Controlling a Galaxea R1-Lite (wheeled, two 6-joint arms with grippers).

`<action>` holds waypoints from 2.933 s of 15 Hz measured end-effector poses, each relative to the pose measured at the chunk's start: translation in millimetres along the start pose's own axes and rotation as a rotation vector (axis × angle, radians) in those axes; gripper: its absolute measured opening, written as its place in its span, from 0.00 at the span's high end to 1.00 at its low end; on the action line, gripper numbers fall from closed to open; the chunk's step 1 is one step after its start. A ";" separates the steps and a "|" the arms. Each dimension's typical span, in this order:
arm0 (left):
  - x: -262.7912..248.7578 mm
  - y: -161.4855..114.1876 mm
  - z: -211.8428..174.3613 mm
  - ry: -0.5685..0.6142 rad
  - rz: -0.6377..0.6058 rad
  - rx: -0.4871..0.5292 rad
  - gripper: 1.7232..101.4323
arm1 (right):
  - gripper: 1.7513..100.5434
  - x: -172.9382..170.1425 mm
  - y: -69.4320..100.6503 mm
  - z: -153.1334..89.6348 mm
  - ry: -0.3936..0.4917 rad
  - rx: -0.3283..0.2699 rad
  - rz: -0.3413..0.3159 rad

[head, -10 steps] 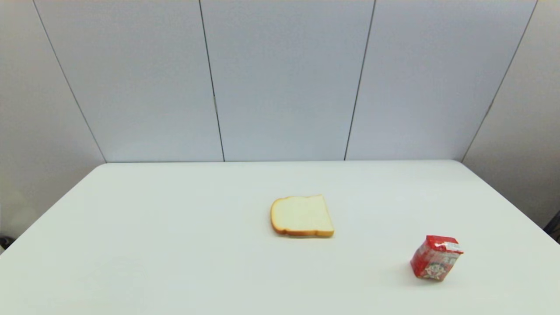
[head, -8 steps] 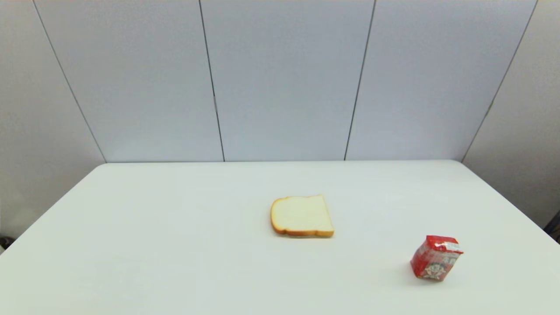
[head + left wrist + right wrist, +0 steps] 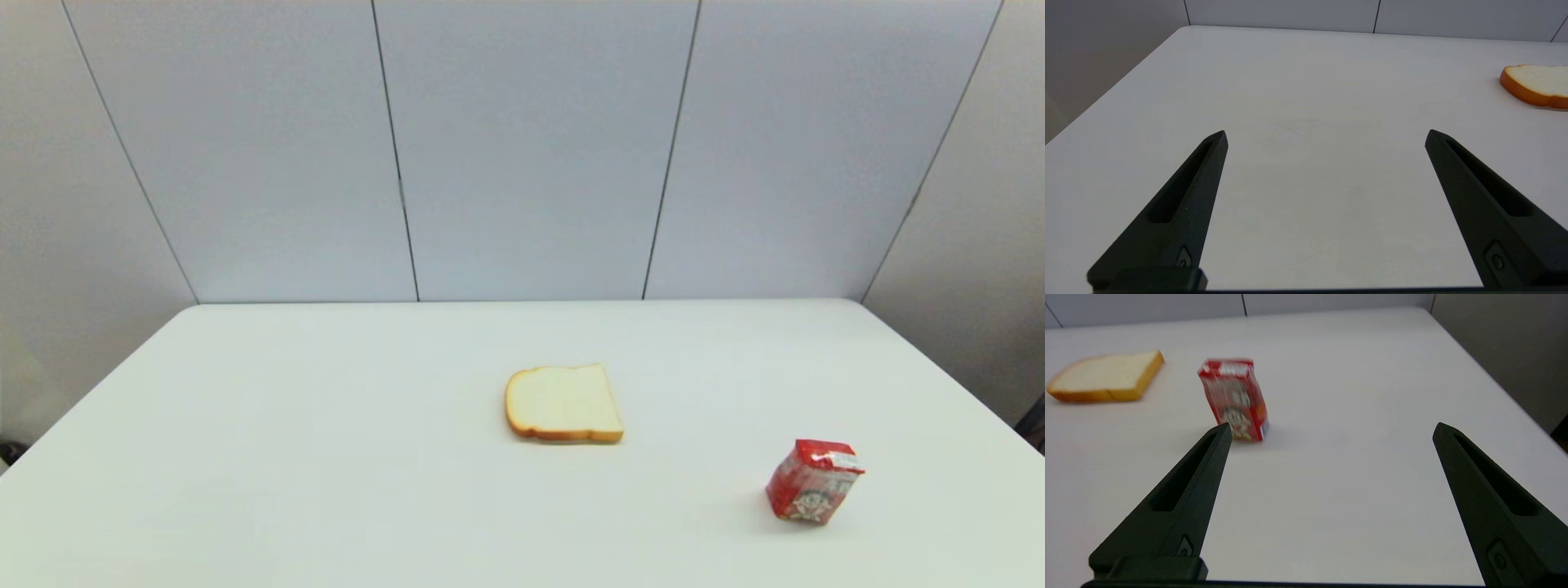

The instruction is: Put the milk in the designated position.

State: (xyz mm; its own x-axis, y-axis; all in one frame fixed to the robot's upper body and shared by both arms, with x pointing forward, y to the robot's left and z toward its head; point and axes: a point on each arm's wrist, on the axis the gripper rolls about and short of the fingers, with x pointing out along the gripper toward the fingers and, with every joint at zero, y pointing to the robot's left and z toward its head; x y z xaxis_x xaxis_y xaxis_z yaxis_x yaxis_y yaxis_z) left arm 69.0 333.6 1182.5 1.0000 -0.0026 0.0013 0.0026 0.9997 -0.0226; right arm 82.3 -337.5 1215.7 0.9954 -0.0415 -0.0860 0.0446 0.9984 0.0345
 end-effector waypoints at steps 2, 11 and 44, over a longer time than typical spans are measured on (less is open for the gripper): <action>0.0 0.0 0.0 0.000 0.000 0.000 0.04 | 0.03 5.4 1.4 32.4 -0.010 0.000 0.005; 0.0 0.0 0.0 0.000 0.000 0.000 0.04 | 0.03 85.6 12.9 75.7 0.175 -0.232 0.188; 0.0 0.0 0.0 0.000 0.000 0.000 0.04 | 0.03 175.2 7.4 12.5 0.425 -0.464 0.538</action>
State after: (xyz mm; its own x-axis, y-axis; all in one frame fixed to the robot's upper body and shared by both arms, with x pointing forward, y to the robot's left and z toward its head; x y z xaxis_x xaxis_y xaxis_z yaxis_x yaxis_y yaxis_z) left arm 69.0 333.6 1182.5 1.0000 -0.0030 0.0013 0.0030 0.9997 -0.0226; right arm 258.0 -337.8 1213.4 0.7501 0.3717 -0.5470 -0.5607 0.7960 -0.2279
